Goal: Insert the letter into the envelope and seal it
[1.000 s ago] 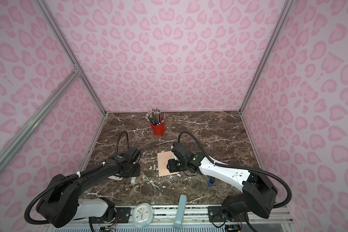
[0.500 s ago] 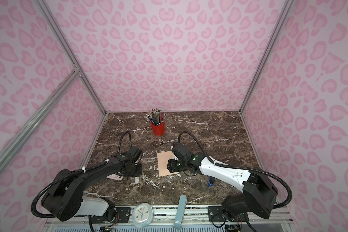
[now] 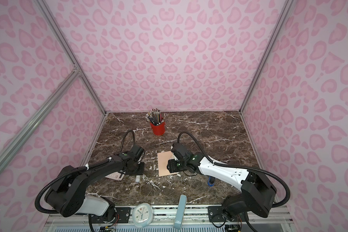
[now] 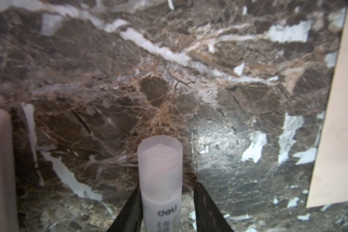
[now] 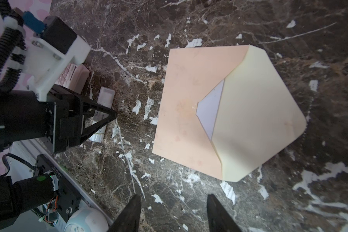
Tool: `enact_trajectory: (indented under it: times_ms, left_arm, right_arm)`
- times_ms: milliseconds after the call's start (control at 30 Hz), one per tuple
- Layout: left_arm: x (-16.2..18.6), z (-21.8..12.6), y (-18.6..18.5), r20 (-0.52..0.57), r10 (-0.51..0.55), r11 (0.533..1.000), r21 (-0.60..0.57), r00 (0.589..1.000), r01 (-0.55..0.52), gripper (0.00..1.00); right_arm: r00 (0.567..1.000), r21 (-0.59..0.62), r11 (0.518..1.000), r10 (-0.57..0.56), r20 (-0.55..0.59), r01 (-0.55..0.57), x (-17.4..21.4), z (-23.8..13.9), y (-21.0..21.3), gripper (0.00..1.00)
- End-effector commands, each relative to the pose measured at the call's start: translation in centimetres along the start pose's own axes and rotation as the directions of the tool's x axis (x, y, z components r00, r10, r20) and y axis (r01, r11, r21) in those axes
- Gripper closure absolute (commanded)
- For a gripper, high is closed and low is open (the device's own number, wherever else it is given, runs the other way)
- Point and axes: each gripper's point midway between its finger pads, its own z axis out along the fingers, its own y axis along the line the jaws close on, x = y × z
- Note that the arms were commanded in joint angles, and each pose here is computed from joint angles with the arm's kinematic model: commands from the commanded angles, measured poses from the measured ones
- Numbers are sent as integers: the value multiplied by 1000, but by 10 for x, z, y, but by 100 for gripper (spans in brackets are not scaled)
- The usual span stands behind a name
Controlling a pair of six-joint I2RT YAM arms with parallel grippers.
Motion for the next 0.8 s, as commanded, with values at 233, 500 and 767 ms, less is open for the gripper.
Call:
enact_trajectory:
  times_ms: [233,500,767]
  left_arm:
    - [16,6,4,-106,40,997,-68,994,-48,60]
    - [31,17,6,-210,58,994,-84,976,-77,63]
    - [32,17,-1,-212,74,993,-69,974,-91,76]
  right_arm:
    - [1000,-5,1000,1,22,-1,-4,3,-4,44]
    - [1000,-17,1000,16,25,-15,-4,4,-8,45]
    - [999,-24,999,26,37,-26,-8,-1,-13,45]
